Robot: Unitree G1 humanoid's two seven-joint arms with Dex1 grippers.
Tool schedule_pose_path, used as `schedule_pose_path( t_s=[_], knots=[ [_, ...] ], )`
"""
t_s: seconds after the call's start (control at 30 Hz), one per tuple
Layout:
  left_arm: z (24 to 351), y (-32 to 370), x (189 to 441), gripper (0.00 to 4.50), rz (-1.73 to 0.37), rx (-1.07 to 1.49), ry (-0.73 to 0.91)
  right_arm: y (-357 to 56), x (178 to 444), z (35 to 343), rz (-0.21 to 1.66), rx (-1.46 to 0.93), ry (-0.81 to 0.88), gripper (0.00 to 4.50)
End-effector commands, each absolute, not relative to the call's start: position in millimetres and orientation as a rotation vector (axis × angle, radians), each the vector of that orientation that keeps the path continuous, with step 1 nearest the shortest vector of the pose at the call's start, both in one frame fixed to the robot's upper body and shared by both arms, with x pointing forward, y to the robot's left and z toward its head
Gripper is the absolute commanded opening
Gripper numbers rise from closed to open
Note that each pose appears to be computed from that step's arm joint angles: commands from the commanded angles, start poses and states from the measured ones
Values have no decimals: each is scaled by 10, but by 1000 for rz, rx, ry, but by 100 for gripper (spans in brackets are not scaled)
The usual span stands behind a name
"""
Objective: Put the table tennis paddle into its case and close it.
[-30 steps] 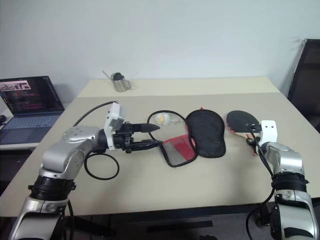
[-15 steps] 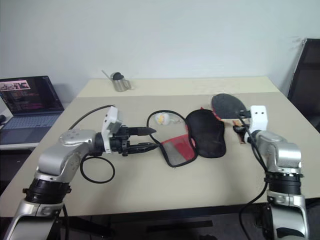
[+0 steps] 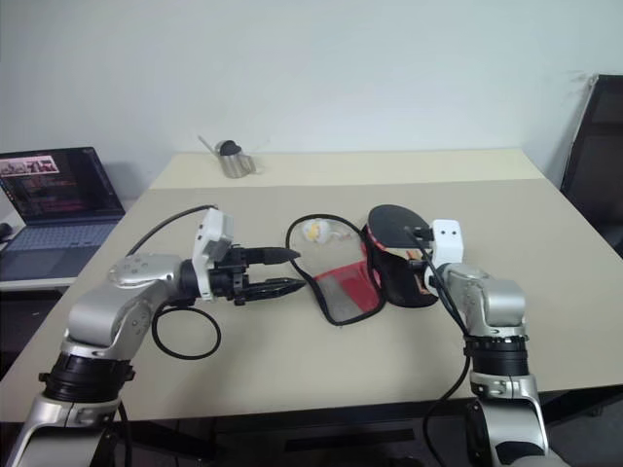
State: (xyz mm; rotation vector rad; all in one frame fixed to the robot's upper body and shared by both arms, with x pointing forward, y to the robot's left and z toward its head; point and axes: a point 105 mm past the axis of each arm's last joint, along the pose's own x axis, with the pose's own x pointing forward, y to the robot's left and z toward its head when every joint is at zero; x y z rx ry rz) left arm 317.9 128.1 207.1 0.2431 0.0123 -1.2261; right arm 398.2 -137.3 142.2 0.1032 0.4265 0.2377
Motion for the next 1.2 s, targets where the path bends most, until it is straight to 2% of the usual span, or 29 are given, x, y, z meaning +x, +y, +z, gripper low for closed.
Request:
schedule_pose_path(
  t_s=[0.03,0.67,1.03,1.07,1.2],
  knots=[
    [2205,1289,3147,321,-1221,279,-45,-1304,4063,1652,239,84,327,109],
    [2197,1271,3144,321,-1220,276,-50,-1409,4189,1500,141,-6,336,109],
    [2193,1274,3139,321,-1219,277,-48,-1205,4166,1455,187,5,358,109],
    [2192,1275,3140,321,-1218,276,-48,-1184,4165,1474,192,16,352,144],
    [2184,1278,3143,321,-1213,276,-47,-1141,4157,1523,199,31,343,144]
  ],
)
